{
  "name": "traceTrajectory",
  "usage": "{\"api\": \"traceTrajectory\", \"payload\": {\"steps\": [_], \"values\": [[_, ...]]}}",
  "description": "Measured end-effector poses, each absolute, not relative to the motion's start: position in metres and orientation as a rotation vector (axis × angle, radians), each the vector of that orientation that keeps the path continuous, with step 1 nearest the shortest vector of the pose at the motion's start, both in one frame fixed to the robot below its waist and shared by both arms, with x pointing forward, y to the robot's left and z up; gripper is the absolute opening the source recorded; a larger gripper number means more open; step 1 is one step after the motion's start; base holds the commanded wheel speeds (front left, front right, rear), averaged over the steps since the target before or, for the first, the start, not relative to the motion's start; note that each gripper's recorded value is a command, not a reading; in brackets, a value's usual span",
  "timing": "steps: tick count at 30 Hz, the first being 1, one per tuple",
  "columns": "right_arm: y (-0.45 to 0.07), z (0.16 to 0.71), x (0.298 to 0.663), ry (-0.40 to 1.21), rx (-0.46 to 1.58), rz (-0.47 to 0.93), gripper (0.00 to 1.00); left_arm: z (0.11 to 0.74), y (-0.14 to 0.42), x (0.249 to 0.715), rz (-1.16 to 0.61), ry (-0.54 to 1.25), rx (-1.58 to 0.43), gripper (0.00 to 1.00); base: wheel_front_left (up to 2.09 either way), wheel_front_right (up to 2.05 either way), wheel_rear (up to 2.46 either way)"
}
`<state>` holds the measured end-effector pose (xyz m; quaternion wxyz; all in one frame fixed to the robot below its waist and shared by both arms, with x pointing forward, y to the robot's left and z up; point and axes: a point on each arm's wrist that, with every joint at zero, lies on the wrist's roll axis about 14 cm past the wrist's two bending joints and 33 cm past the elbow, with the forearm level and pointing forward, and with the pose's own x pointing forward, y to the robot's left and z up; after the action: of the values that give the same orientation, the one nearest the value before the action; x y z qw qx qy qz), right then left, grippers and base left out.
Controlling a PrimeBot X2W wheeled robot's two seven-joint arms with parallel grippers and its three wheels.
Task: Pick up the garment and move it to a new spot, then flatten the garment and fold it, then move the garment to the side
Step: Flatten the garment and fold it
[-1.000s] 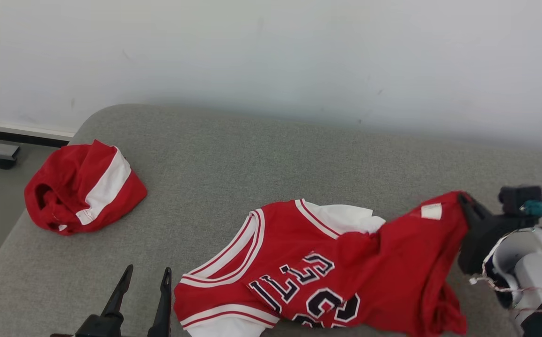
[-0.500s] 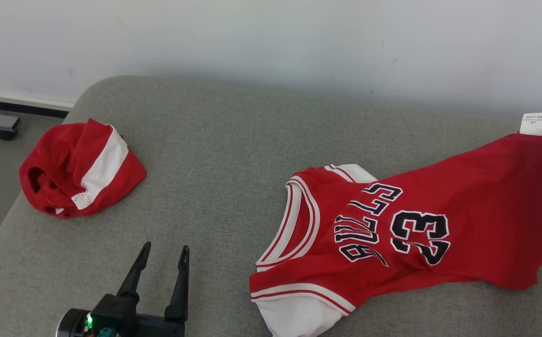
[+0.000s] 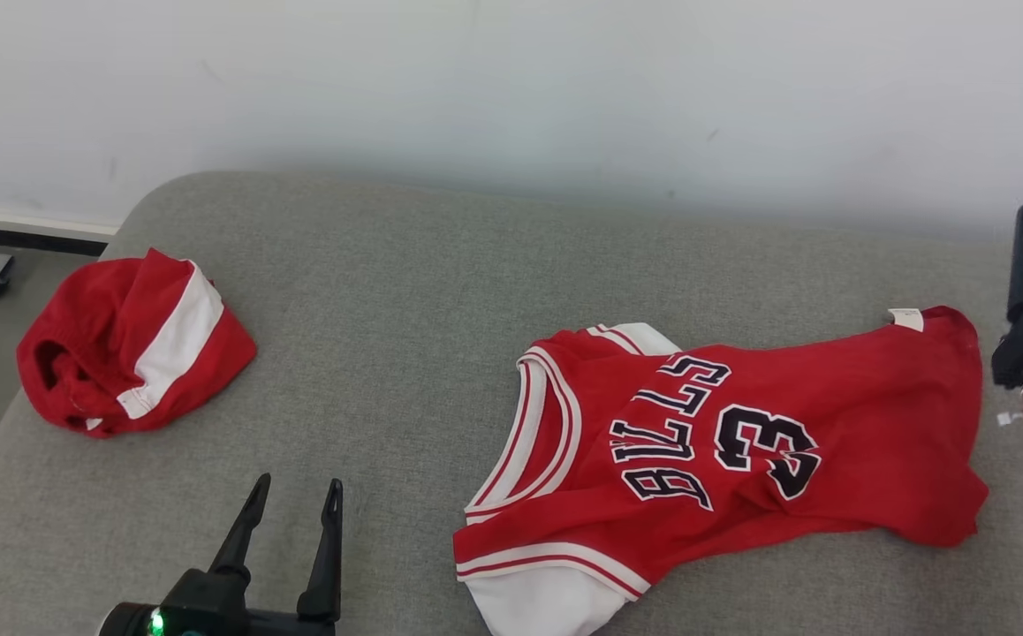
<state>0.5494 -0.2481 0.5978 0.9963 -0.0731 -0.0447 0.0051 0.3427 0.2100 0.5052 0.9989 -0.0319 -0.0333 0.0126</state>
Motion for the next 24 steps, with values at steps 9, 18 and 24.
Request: {"api": "traceTrajectory", "payload": {"steps": [9,18,24], "values": [[-0.242,0.517,0.472,0.023,-0.090,0.053,1.00,0.508,0.200,0.339,-0.007,-0.081,-0.058,1.00,0.00,0.00,0.00],[-0.255,0.427,0.396,0.273,-0.002,0.002,1.00,0.511,0.193,0.346,-0.029,-0.091,-0.063,1.00,0.00,0.00,0.00],[-0.249,0.406,0.398,0.349,0.013,0.002,1.00,0.507,0.191,0.354,-0.038,-0.076,-0.063,1.00,0.00,0.00,0.00]]}}
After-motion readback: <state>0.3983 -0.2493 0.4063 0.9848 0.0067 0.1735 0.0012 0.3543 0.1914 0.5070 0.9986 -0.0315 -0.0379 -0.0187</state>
